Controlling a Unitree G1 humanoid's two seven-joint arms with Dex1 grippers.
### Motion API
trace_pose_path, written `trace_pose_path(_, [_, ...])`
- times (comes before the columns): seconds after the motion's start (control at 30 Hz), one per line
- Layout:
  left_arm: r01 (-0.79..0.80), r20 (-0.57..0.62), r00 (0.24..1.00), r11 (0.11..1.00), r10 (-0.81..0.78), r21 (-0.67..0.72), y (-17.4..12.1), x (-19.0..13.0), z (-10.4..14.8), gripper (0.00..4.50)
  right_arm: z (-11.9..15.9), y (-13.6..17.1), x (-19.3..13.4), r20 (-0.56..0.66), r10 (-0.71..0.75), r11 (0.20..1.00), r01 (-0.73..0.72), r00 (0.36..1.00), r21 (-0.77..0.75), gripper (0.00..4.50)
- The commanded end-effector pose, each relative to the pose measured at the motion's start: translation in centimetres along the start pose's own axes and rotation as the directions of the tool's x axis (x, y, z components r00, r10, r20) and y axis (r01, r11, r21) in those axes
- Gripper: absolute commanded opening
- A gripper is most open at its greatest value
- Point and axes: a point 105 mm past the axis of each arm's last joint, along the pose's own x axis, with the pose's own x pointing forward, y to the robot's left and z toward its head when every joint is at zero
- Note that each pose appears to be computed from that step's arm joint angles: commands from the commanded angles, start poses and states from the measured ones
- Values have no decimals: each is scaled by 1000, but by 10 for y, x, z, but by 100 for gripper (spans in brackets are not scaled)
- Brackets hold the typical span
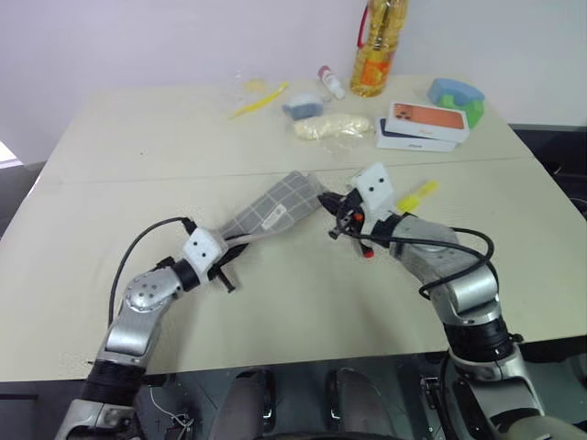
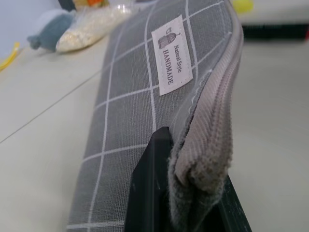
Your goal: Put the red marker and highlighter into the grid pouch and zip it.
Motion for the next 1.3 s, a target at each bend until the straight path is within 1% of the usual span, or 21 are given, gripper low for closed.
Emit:
trace_pose_path(0.03, [1, 76, 997, 1000, 1, -21, 0, 10, 21, 0, 31, 17, 5, 107, 41, 998, -34, 993, -61, 5])
trace_pose_path(0.2, [4, 112, 994, 999, 1, -44, 1, 20, 32, 0, 36, 42, 12, 123, 95, 993, -86, 988, -82, 5])
trace_pose_path(0.37, [4, 144, 990, 999, 4, -54, -1, 33, 39, 0, 50, 66, 23, 167, 142, 989, -134, 976, -60, 5])
trace_pose_path(0.47, [-8, 169, 985, 998, 19, -65, -1, 39, 44, 0, 54, 80, 28, 178, 166, 986, -164, 970, -26, 5])
trace_pose_path(0.67, [-37, 198, 979, 995, 55, -91, 2, 43, 51, 0, 55, 85, 31, 187, 156, 985, -167, 970, 47, 5])
trace_pose_path(0.73, [-39, 196, 979, 995, 56, -89, 3, 42, 50, 0, 55, 81, 31, 185, 139, 987, -151, 973, 53, 5])
trace_pose_path(0.8, [-50, 191, 980, 996, 64, -80, 5, 41, 49, 0, 55, 75, 28, 185, 150, 983, -166, 971, 76, 5])
trace_pose_path(0.83, [-58, 188, 980, 995, 71, -75, 7, 40, 49, 0, 56, 72, 25, 187, 158, 981, -176, 970, 79, 62])
trace_pose_path(0.87, [-63, 186, 980, 995, 76, -72, 8, 40, 48, 0, 56, 71, 23, 188, 164, 980, -182, 968, 80, 88])
trace_pose_path(0.9, [-70, 178, 981, 996, 79, -58, 11, 38, 47, 0, 58, 66, 19, 193, 161, 983, -175, 968, 60, 134])
trace_pose_path(0.93, [-77, 165, 983, 996, 82, -35, 14, 36, 44, 0, 59, 58, 15, 192, 145, 987, -155, 971, 39, 189])
trace_pose_path(1.03, [-121, 111, 987, 992, 116, 47, 29, 27, 34, 0, 57, 33, -5, 170, 107, 994, -106, 980, -16, 330])
trace_pose_path(1.1, [-138, 90, 987, 986, 130, 91, 36, 21, 29, 0, 49, 22, -16, 122, 84, 996, -82, 989, -23, 330])
trace_pose_path(1.17, [-141, 70, 989, 981, 133, 130, 40, 17, 24, 0, 33, 6, -24, 34, 26, 999, -26, 999, 18, 330])
trace_pose_path(1.23, [-140, 45, 990, 976, 134, 165, 44, 13, 16, 0, 5, -16, -33, -105, -87, 990, 97, 991, 97, 330])
trace_pose_path(1.3, [-117, 25, 993, 974, 115, 195, 42, 12, 11, 0, -18, -27, -41, -209, -171, 960, 210, 963, 184, 330])
